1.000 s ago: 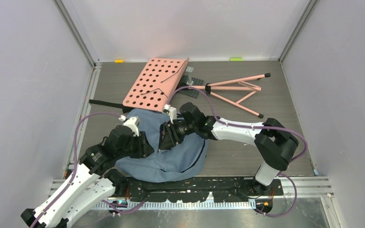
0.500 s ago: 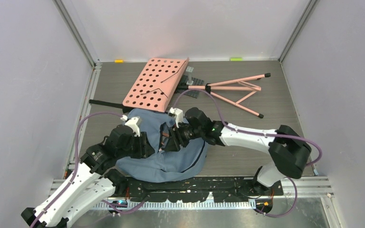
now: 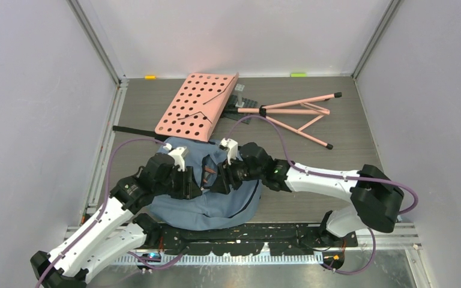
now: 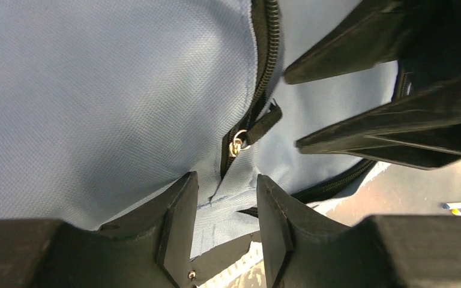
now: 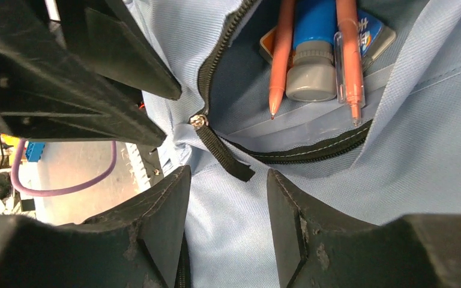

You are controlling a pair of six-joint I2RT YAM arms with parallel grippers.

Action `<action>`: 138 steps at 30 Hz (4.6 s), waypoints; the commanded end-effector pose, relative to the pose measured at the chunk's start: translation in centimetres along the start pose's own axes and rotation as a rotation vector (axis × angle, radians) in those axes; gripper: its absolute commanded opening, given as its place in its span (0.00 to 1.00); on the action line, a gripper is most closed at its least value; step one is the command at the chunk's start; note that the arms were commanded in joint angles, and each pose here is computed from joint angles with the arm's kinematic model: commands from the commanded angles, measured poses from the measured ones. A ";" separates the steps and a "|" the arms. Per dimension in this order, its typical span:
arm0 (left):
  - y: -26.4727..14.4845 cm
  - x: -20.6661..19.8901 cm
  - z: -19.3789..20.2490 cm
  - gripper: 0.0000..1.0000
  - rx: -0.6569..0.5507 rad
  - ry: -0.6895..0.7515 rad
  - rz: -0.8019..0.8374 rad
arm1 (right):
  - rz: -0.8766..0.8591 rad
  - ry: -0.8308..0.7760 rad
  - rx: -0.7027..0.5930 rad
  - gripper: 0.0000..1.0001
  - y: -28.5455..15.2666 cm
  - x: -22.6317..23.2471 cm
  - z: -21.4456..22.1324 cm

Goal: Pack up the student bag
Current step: Zip the student bag at the center of the board.

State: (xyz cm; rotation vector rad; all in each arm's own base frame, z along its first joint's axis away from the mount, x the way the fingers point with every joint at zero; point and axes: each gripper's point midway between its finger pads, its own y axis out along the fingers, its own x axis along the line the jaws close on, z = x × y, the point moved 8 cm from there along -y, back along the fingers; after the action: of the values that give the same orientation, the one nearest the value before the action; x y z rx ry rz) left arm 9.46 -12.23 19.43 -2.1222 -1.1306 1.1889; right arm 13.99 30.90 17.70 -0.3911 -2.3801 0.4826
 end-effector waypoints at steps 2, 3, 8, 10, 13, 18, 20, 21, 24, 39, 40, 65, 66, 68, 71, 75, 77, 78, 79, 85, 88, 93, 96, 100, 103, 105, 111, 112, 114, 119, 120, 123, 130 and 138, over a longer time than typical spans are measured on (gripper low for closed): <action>-0.3 -1.0 -0.7 0.43 -0.038 0.043 0.087 | -0.046 0.020 -0.032 0.56 1.5 0.4 -0.5; -0.3 -1.1 -0.7 0.43 -0.040 0.043 0.088 | -0.050 0.026 -0.038 0.56 1.7 0.5 -0.7; -0.3 -1.0 -0.7 0.43 -0.043 0.043 0.086 | -0.049 0.051 -0.031 0.55 2.5 0.1 -0.4; -0.4 -1.0 -0.7 0.43 -0.044 0.044 0.088 | -0.053 0.056 -0.037 0.54 2.6 0.2 -0.6; -0.3 -1.0 -0.7 0.43 -0.041 0.045 0.088 | -0.054 0.058 -0.048 0.53 2.6 0.4 -1.0; -0.4 -1.0 -0.7 0.43 -0.047 0.042 0.086 | -0.047 0.069 -0.049 0.50 2.4 0.6 -1.4; -0.4 -1.0 -0.7 0.43 -0.046 0.044 0.087 | -0.040 0.074 -0.042 0.49 2.5 0.6 -1.5; -0.4 -1.0 -0.7 0.43 -0.045 0.043 0.085 | -0.039 0.075 -0.041 0.48 2.5 0.7 -1.6; -0.3 -1.0 -0.7 0.43 -0.045 0.043 0.084 | -0.039 0.089 -0.037 0.48 2.6 0.9 -1.9; -0.2 -0.9 -0.8 0.31 -0.048 0.041 0.070 | 0.001 0.160 -0.022 0.49 2.6 1.3 -2.9; -0.3 -0.8 -0.8 0.31 -0.051 0.042 0.069 | 0.002 0.162 -0.027 0.49 2.6 1.3 -3.0; 0.3 -0.8 -0.4 0.27 -0.038 0.027 0.054 | 0.070 0.216 -0.103 0.01 1.8 1.4 -4.1; 0.4 -0.9 -0.4 0.27 -0.043 0.027 0.055 | 0.067 0.208 -0.116 0.01 1.5 1.6 -4.2; 0.5 -0.9 -0.3 0.27 -0.056 0.032 0.046 | 0.064 0.194 -0.132 0.01 1.1 1.7 -4.4; 0.8 -1.0 -0.3 0.29 -0.065 0.042 0.033 | 0.056 0.184 -0.139 0.01 0.7 2.0 -4.5; 1.6 -1.2 0.1 0.29 -0.040 0.053 0.022 | 0.048 0.180 -0.144 0.01 0.5 2.2 -4.7; 1.9 -1.3 0.3 0.24 -0.042 0.068 0.006 | 0.049 0.180 -0.145 0.01 0.5 2.2 -4.7; 2.0 -1.3 0.4 0.21 -0.046 0.077 -0.006 | 0.053 0.179 -0.146 0.01 0.6 2.1 -4.7; 2.0 -1.4 0.5 0.18 -0.043 0.085 -0.010 | 0.058 0.181 -0.142 0.01 0.6 2.0 -4.6; 2.3 -1.4 0.9 0.05 -0.047 0.104 -0.040 | 0.095 0.202 -0.134 0.22 0.8 1.4 -4.0; 2.5 -1.3 1.2 0.01 -0.034 0.104 -0.044 | 0.083 0.188 -0.132 0.38 0.9 1.3 -3.8; 2.4 -1.4 1.2 0.00 -0.038 0.105 -0.039 | 0.042 0.170 -0.100 0.49 1.8 1.1 -3.5; 2.3 -1.4 1.2 0.00 -0.044 0.105 -0.039 | 0.026 0.172 -0.081 0.52 2.5 0.8 -3.2; 2.3 -1.3 1.2 0.00 -0.041 0.105 -0.038 | 0.028 0.169 -0.055 0.53 3.2 0.3 -2.6; 2.3 -1.4 1.2 0.00 -0.040 0.105 -0.039 | 0.021 0.162 -0.047 0.53 3.4 0.2 -2.4; 2.3 -1.4 1.2 0.00 -0.039 0.106 -0.039 | 0.021 0.158 -0.042 0.51 3.6 0.2 -2.4; 2.3 -1.4 1.1 0.00 -0.042 0.107 -0.043 | 0.004 0.167 -0.032 0.22 3.8 0.4 -2.6; 2.3 -1.4 1.1 0.00 -0.044 0.106 -0.045 | 0.002 0.170 -0.030 0.15 3.8 0.4 -2.5; 2.2 -1.3 1.1 0.00 -0.047 0.109 -0.049 | 0.000 0.176 -0.033 0.05 3.6 0.5 -2.5; 2.0 -1.2 1.3 0.00 -0.027 0.117 -0.052 | 0.001 0.169 -0.089 0.01 2.2 1.3 -3.4; 2.0 -1.2 1.3 0.00 -0.024 0.118 -0.049 | 0.013 0.165 -0.110 0.01 1.8 1.4 -3.7; 1.9 -1.3 1.5 0.00 -0.010 0.119 -0.039 | 0.046 0.121 -0.177 0.01 0.1 2.2 -5.0; 1.9 -1.4 1.9 0.00 0.031 0.124 -0.029 | 0.150 0.021 -0.251 0.01 -1.7 2.2 -6.8; 1.3 -1.7 2.7 0.00 0.092 0.095 -0.009 | 0.237 -0.068 -0.312 0.01 -2.0 2.1 -9.1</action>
State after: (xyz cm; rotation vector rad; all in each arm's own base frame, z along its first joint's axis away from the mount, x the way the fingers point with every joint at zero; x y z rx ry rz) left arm 8.52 -14.81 17.77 -2.1428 -1.0930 1.0559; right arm 15.33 31.64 20.07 -0.6591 -2.3352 0.4736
